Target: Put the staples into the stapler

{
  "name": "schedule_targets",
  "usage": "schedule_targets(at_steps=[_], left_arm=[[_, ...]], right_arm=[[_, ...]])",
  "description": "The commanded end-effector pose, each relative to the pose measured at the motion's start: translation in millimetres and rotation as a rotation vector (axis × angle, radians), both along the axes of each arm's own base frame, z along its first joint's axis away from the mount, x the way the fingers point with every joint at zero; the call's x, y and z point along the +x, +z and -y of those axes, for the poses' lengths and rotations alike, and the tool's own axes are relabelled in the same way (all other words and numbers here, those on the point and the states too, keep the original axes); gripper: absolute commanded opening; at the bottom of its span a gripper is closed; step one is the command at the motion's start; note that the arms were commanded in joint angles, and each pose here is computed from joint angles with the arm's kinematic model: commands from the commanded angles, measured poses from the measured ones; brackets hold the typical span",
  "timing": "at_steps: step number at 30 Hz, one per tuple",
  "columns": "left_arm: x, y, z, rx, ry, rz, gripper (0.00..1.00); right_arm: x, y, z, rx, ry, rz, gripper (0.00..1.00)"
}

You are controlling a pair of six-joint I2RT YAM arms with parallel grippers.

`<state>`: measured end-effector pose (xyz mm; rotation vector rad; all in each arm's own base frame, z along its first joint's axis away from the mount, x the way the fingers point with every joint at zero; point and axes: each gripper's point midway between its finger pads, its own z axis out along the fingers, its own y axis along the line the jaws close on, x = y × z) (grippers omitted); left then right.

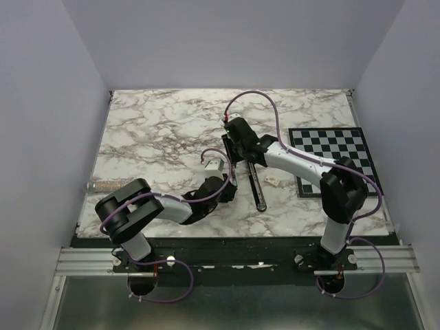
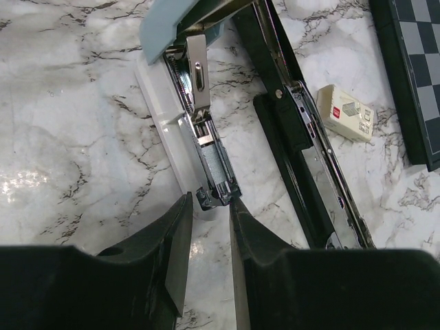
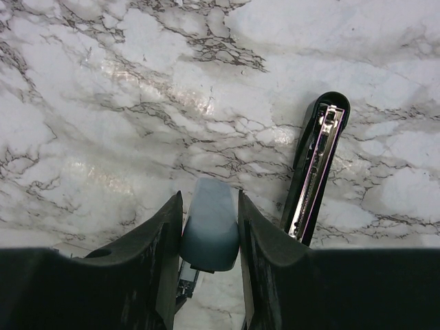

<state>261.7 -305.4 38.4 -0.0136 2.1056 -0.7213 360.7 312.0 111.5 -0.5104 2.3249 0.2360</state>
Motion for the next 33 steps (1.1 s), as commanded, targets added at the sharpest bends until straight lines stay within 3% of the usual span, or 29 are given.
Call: schedule_targets(at_steps=[1,22,33], left_arm=[[6,-21,-18,0.062,0.097,-0.042,0.34],[4,-30,-17,0.031,0.132,-0.097,0.34],[1,-12,-15,-0.056,0.134,-0.088,0.35]], right_arm=[[-21,-11,5,-0.015,0.001,-0.025,0.05],[-75,-47,6,-0.056,0.024,-0.017,0.03],[-86,-63,10,-0.082,0.024,-0.024,0.02]])
